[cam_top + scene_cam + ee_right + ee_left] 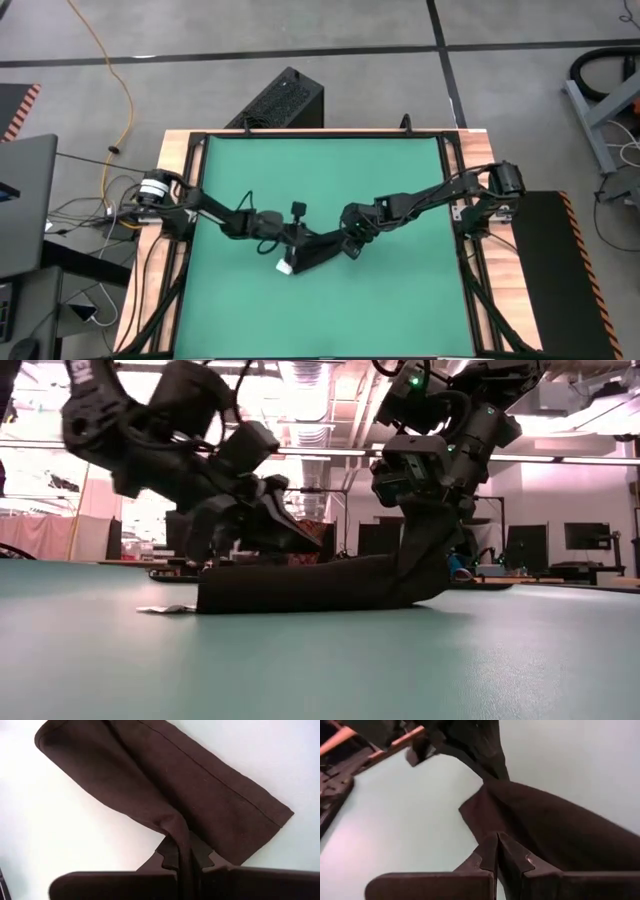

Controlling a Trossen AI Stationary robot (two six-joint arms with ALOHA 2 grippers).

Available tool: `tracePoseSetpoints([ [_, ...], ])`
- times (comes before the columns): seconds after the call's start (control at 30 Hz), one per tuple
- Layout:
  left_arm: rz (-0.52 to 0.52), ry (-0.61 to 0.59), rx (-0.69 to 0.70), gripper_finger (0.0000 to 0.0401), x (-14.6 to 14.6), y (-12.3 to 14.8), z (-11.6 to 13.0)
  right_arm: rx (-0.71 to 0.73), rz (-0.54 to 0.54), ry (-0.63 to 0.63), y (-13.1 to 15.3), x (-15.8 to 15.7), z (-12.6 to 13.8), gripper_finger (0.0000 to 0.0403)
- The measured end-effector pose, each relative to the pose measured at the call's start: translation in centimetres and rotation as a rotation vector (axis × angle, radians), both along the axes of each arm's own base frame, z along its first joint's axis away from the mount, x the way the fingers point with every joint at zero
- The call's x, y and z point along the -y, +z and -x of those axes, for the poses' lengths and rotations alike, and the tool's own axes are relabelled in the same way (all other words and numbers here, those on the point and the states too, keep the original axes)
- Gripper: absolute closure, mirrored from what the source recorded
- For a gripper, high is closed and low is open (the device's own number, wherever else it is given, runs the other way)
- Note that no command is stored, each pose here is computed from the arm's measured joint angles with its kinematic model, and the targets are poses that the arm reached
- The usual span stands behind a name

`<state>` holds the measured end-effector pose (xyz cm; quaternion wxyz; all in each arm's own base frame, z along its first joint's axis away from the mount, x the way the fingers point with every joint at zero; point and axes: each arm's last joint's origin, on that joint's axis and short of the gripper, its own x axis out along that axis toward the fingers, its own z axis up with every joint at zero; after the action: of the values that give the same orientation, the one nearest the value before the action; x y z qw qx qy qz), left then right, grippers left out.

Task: Roll towel into tight, uniform cylinder
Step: Roll the black towel

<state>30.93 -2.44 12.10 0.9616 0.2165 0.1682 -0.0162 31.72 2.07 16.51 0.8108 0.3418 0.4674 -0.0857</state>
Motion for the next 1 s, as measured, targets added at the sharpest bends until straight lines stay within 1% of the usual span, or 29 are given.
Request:
tracePoseSetpoints([
  [0.1,0.021,-0.046,-0.023,0.0401,-0.5,-0.2,-0.9,0.003,0.000,0.000,0.0,0.0,0.0,0.0384],
  [0.2,0.061,-0.103,-0.034,0.0401,-0.3,-0.7,-1.8,0.005,0.004,0.006,0.0,0.0,0.0,0.0384],
  [0.33,0.063,-0.123,-0.094,0.0401,0.4,-2.7,-2.7,0.006,0.001,0.009,0.0,0.0,0.0,0.0384],
  [0.4,0.074,-0.123,-0.101,0.0401,0.6,-3.3,-3.1,0.005,0.001,0.010,0.0,-0.1,0.0,0.0384],
  [0.5,0.104,-0.118,-0.120,0.0401,0.8,-4.1,-3.3,-0.001,-0.002,0.019,0.0,-0.3,0.0,0.0384],
  [0.6,0.150,-0.121,-0.152,0.0401,0.8,-4.7,-3.2,0.000,-0.042,0.043,0.1,-0.5,0.0,0.0384],
  [0.77,0.257,-0.166,-0.216,0.0401,1.5,-5.1,-2.9,-0.009,-0.088,0.038,0.1,0.6,0.1,0.0384],
  [0.83,0.266,-0.179,-0.231,0.0401,2.1,-5.2,-2.8,-0.005,-0.091,0.023,0.1,1.3,0.0,0.0384],
  [1.0,0.252,-0.178,-0.231,0.0401,3.1,-5.2,-2.6,-0.008,-0.079,0.016,0.0,2.4,0.1,0.0384],
])
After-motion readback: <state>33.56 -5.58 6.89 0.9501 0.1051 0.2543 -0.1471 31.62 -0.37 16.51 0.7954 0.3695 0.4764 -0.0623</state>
